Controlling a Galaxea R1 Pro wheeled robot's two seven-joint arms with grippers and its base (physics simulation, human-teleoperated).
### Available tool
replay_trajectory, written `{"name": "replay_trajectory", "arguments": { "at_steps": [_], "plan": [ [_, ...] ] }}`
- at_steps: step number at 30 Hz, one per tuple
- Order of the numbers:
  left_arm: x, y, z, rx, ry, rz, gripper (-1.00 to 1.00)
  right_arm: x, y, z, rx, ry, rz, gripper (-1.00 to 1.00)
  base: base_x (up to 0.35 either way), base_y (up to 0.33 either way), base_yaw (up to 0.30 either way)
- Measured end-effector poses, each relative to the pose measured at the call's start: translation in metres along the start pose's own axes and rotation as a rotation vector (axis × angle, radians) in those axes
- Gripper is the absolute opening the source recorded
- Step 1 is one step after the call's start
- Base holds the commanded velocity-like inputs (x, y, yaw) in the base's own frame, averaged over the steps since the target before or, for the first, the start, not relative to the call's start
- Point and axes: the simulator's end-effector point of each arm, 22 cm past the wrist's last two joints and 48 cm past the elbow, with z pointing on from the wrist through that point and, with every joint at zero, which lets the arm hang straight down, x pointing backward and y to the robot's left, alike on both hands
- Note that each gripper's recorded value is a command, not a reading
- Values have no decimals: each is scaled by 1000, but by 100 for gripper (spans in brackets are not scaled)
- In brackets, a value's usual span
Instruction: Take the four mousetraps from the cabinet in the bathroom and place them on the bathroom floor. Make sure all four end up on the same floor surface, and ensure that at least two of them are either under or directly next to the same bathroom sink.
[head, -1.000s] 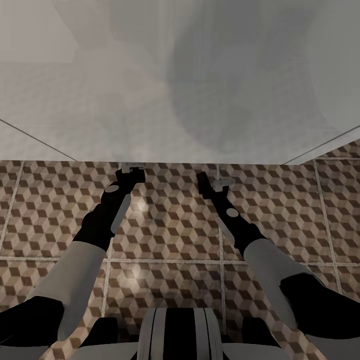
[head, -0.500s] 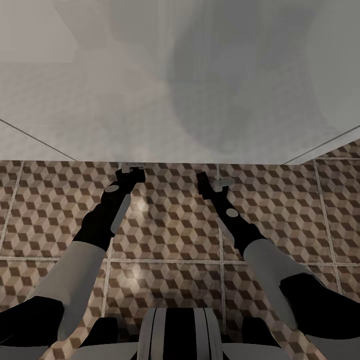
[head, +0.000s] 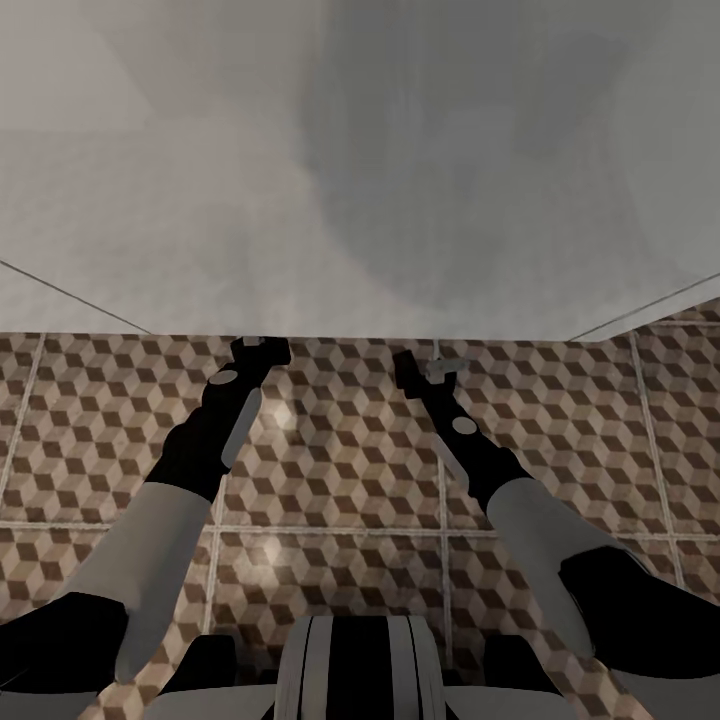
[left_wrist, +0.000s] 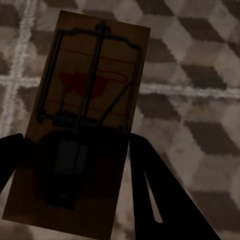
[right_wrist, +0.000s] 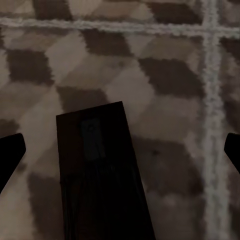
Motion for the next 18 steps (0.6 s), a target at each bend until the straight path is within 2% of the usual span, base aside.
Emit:
{"name": "replay_trajectory", "arguments": {
  "at_steps": [18],
  "plan": [
    [1, 1, 0, -1, 1, 0, -100, 0, 0, 0, 0, 0, 0, 100, 1, 0, 0]
  ]
}}
